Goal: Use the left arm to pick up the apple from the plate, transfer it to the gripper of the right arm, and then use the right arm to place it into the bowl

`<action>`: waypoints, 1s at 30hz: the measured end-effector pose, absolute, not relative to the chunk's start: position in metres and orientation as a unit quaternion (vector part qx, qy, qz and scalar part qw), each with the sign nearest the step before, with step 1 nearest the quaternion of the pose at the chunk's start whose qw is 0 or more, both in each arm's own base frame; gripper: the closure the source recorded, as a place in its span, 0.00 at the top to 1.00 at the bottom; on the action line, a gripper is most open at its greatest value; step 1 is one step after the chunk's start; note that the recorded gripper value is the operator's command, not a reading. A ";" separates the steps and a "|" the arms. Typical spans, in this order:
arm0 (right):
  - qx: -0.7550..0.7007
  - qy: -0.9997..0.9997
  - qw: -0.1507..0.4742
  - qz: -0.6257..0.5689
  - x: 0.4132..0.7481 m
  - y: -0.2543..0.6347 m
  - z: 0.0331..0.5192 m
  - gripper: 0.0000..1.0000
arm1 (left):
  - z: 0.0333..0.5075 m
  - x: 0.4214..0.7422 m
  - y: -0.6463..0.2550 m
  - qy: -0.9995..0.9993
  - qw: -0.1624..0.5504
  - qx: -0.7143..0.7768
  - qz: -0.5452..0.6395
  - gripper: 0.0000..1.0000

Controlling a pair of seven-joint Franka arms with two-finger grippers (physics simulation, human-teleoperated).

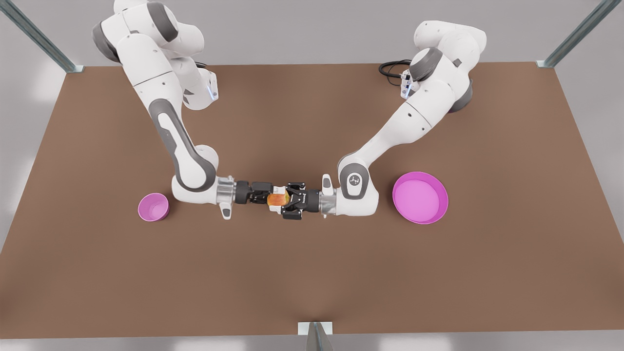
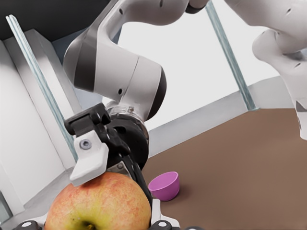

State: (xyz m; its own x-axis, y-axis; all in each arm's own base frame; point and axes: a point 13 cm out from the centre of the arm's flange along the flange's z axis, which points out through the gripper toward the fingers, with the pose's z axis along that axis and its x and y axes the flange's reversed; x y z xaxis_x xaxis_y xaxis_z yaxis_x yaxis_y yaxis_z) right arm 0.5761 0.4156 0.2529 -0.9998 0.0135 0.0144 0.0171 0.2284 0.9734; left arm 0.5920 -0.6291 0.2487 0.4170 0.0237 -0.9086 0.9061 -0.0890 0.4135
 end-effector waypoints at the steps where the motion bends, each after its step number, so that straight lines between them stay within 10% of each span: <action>1: -0.008 -0.785 0.000 -0.620 0.576 0.417 0.252 1.00 | 0.249 0.592 -0.629 0.370 0.564 0.626 -0.390 0.68; 5: -0.003 -0.787 -0.010 -0.617 0.577 0.418 0.251 0.75 | 0.248 0.592 -0.629 0.365 0.567 0.629 -0.385 0.68; 7: -0.001 -0.788 -0.014 -0.616 0.578 0.418 0.251 0.74 | 0.248 0.592 -0.629 0.363 0.569 0.631 -0.383 0.68; 9: 0.002 -0.788 -0.017 -0.615 0.578 0.417 0.250 0.74 | 0.248 0.592 -0.629 0.363 0.569 0.630 -0.383 1.00; 23: 0.007 -0.799 -0.038 -0.600 0.589 0.358 0.236 0.75 | 0.239 0.607 -0.601 0.380 0.568 0.620 -0.385 1.00; 30: 0.050 -0.836 -0.042 -0.544 0.588 0.222 0.221 0.75 | 0.234 0.726 -0.204 0.417 0.451 0.761 -0.211 1.00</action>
